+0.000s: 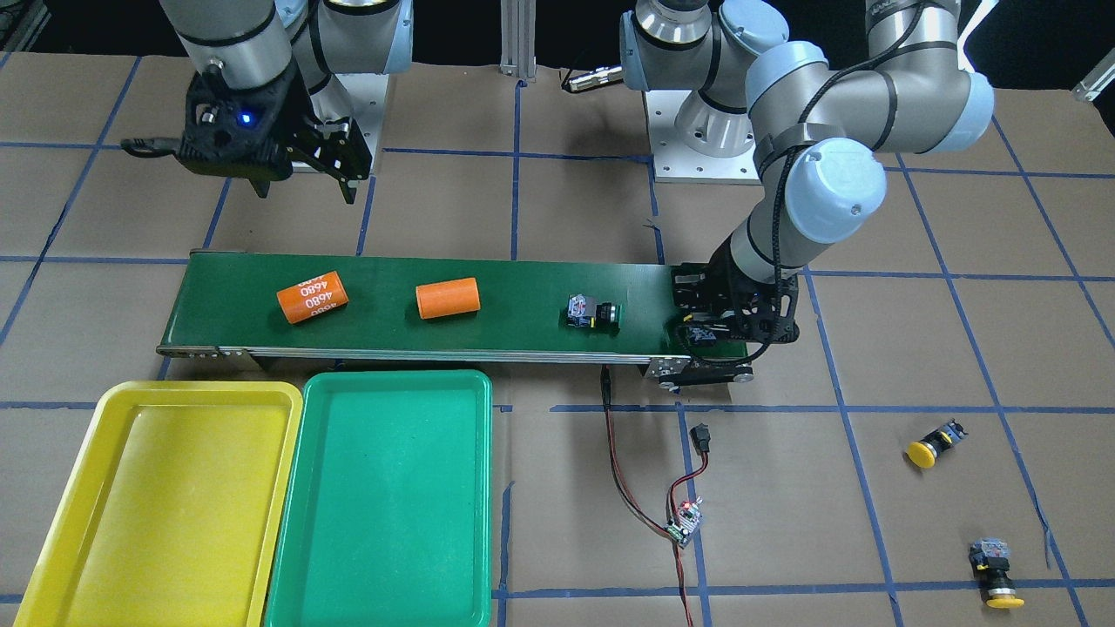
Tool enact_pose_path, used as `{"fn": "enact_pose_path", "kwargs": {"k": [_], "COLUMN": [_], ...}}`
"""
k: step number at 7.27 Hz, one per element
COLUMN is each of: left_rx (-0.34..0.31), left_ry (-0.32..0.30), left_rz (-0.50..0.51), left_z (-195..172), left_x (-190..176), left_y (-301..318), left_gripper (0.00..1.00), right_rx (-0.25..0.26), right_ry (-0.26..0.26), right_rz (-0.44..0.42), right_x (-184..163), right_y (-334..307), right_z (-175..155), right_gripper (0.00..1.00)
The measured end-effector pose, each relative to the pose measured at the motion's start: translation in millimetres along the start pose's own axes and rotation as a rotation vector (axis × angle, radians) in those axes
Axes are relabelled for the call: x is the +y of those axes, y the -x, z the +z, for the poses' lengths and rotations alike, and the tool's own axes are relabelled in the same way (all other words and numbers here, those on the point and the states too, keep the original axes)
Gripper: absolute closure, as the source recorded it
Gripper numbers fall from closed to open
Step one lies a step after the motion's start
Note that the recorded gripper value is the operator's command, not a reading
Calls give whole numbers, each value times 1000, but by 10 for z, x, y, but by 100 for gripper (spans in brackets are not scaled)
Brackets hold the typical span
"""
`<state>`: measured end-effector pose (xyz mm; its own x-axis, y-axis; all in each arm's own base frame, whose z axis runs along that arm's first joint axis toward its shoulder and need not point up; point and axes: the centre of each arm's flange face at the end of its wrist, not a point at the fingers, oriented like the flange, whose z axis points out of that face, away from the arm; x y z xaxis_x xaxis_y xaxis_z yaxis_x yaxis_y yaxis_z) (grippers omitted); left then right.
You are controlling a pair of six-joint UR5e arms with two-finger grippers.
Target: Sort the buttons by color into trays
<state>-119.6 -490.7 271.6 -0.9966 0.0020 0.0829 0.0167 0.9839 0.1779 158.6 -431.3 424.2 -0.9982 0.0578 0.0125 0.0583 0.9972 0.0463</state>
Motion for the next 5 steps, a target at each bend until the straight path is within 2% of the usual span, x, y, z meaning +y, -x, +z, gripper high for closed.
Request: {"fn": "enact_pose_path", "kwargs": {"k": [2,4,5], "left_rx": [-9,-15,-26], "left_ry": [-49,-82,-86], "left_rz": [11,12,20], "left_z": [190,-15,-220], "left_x": [58,40,-80], "left_y": [-46,-34,87], "left_gripper": [0,0,0], "right_rx": [-4,-5,-2], "right_ry": [-9,-32,-44], "right_rz": [-37,-90,-112], "right_x": [53,200,250], "right_y": [-3,-23,-31], "right_z": [608,1052,1151], "right_gripper": [0,0,0]}}
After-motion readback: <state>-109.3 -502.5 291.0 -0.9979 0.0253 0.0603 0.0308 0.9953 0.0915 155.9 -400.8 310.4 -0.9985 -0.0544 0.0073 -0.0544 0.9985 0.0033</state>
